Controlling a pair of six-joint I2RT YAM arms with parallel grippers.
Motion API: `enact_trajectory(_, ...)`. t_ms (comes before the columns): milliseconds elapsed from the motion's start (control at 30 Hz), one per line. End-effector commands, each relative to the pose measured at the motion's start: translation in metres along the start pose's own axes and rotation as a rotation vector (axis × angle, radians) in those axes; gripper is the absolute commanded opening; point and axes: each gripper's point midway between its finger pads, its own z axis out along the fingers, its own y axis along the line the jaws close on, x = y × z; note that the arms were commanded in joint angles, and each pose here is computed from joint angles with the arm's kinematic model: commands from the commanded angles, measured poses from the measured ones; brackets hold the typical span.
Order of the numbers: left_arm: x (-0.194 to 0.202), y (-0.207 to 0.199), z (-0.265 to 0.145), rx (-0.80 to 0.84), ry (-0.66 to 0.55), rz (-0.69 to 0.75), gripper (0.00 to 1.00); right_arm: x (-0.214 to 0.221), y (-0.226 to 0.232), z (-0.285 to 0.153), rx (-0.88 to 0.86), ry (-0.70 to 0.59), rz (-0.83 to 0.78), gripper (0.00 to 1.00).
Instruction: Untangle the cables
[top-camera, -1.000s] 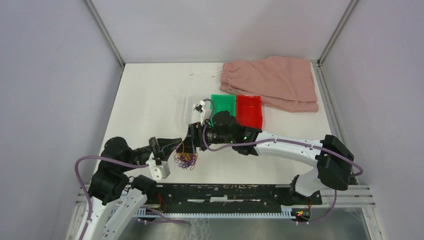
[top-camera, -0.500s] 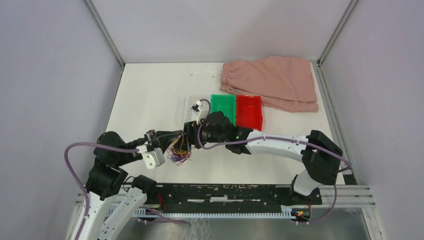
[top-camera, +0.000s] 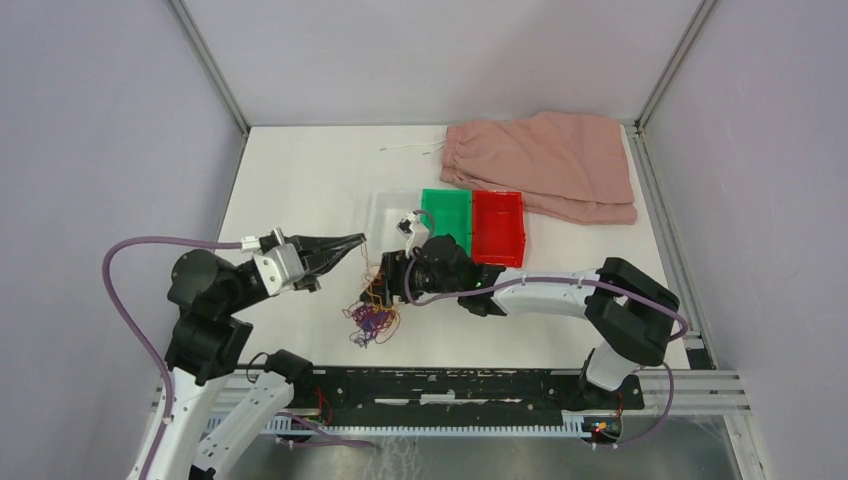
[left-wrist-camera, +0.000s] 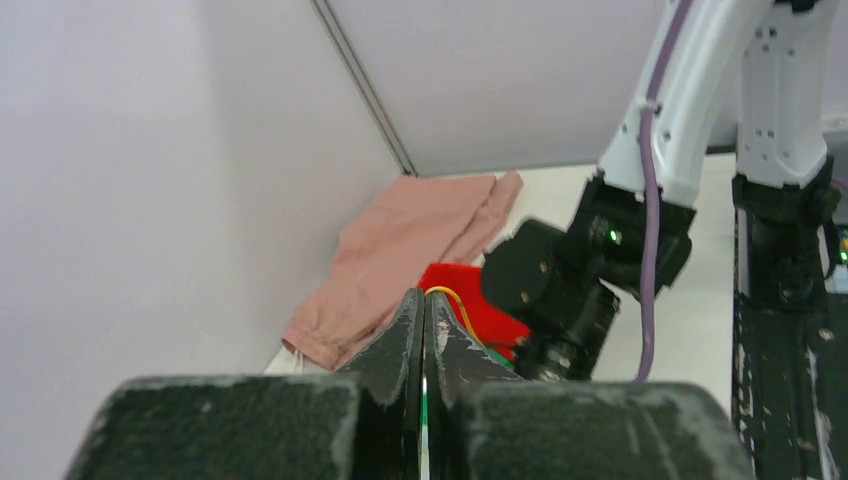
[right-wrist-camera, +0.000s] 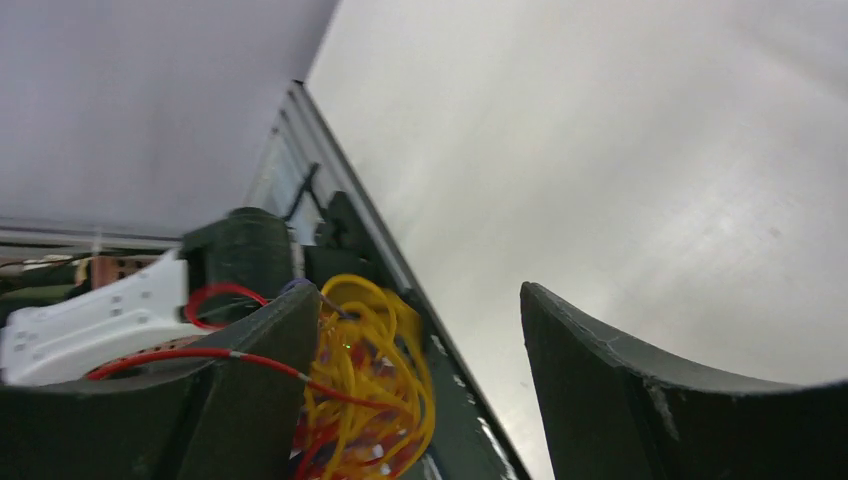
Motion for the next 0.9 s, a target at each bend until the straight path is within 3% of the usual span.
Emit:
enact_trajectory(0, -0.092, 0.029, -0.001, -0.096, -0.231, 0.072, 0.03, 0.020, -0.051, -0.009, 0.156, 0.008, -0.011, 0.79)
enact_trajectory(367, -0.127, 0.053, 0.006, -0.137, -0.277, 0.130, 0.03, 0.038, -0.103, -0.034, 0.339, -0.018, -0.022, 0.78)
enact_trajectory(667, -0.061, 0.031, 0.012, -0.050, -0.140, 0.105, 0.03, -0.033, -0.021, -0.097, 0.225, -0.189, -0.169, 0.78)
enact_trajectory(867, -0.038, 0.030, 0.016, -0.043, -0.103, 0.109, 0.03, -0.062, 0.022, -0.144, 0.173, -0.243, -0.316, 0.79)
